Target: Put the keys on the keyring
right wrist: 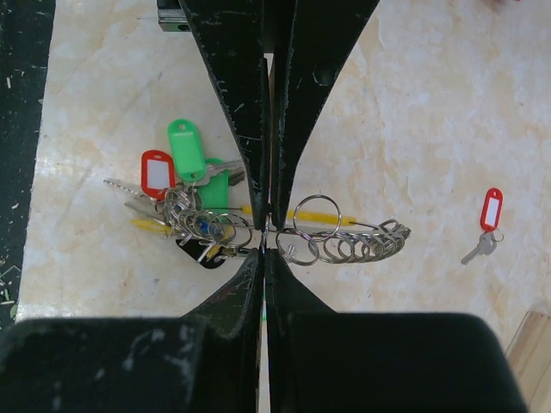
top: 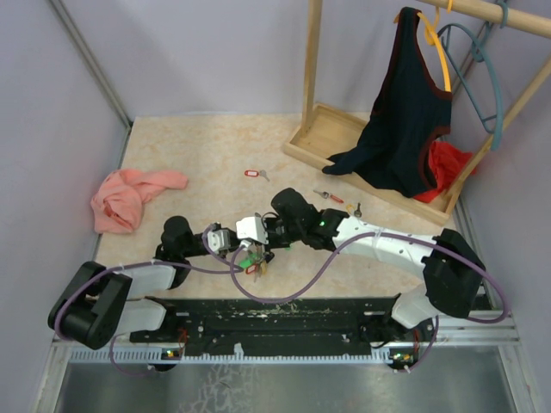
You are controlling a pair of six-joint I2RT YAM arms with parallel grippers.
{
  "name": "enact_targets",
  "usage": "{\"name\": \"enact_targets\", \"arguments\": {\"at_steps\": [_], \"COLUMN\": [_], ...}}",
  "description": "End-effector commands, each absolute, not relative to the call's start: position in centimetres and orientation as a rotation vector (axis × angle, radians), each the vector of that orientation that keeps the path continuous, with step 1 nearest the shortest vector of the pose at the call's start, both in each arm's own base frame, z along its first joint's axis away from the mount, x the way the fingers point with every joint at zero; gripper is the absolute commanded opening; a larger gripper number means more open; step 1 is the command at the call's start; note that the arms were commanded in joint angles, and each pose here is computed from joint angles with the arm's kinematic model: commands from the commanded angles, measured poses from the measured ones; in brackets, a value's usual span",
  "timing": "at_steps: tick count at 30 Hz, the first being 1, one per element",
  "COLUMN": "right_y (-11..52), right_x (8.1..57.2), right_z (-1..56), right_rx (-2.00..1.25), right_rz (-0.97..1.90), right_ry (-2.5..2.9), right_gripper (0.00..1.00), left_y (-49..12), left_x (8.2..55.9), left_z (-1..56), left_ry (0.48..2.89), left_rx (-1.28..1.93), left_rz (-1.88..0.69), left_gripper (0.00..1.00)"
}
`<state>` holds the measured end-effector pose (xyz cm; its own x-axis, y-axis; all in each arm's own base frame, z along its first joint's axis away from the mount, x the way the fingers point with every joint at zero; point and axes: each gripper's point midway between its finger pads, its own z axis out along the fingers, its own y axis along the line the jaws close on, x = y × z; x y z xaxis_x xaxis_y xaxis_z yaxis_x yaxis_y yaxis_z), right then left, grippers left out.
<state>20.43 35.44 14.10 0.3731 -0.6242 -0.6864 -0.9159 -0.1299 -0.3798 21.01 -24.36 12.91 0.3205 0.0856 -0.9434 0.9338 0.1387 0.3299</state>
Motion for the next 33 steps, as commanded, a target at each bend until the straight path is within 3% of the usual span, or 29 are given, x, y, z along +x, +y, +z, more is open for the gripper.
{"name": "enact_targets", "arguments": {"at_steps": [1,33], "right_y": [38.6,36.1], "right_x": [19.8,21.0], "right_z": [18.4,16.2], "right_rx": [-1.779,-1.778], "right_rz": [0.530,0.351], "right_ry": [1.171,1.150], "right_gripper": [0.00,0.00], "left_y": [-24.8,-23.9], "left_x": [21.2,22.7], "left_z": [14.8,15.5], "left_ry": [0.978,1.090], "left_rx": [1.280,1.132], "left_rz": [-0.784,-0.786], "left_gripper": [0.00,0.00]}}
